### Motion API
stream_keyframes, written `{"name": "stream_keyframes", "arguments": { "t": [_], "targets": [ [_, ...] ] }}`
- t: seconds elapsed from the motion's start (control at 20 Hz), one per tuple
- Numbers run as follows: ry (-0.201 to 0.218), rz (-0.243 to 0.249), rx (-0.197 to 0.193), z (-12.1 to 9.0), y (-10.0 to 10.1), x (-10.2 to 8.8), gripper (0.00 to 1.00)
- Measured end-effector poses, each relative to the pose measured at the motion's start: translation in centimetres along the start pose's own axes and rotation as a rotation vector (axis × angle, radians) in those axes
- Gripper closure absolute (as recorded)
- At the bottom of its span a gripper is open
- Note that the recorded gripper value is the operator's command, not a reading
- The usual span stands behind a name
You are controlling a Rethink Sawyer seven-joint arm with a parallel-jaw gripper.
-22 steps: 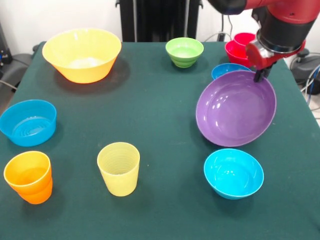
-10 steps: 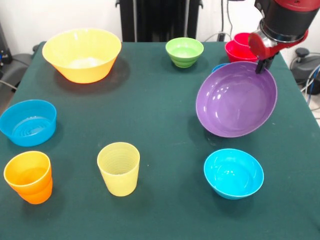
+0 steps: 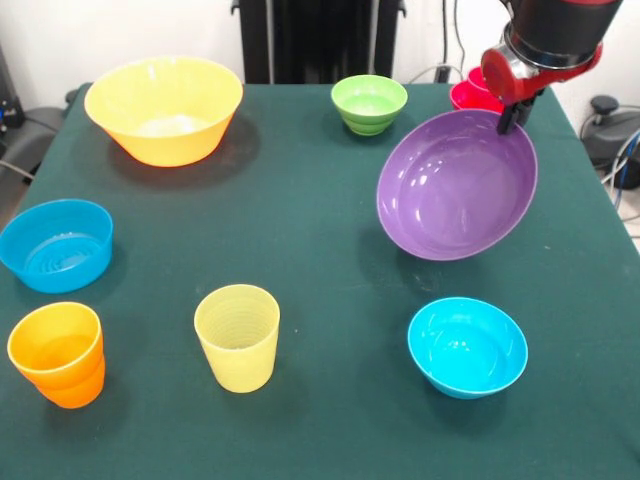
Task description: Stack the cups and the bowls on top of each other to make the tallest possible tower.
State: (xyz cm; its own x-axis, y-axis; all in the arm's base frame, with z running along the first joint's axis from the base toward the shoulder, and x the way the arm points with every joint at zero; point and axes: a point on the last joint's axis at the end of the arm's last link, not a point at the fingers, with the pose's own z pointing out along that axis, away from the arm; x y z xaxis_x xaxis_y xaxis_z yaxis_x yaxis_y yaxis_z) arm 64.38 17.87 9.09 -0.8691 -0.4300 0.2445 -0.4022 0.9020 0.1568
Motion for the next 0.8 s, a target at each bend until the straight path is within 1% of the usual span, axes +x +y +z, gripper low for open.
{"name": "stream_keyframes", "arguments": {
  "t": [0.3,0.8],
  "targets": [
    [0.008,-0.005,0.001,0.04,0.3,0.49,1.0],
    [0.014,-0.006,-0.003,0.27,0.42,0.68,1.0]
  ]
}}
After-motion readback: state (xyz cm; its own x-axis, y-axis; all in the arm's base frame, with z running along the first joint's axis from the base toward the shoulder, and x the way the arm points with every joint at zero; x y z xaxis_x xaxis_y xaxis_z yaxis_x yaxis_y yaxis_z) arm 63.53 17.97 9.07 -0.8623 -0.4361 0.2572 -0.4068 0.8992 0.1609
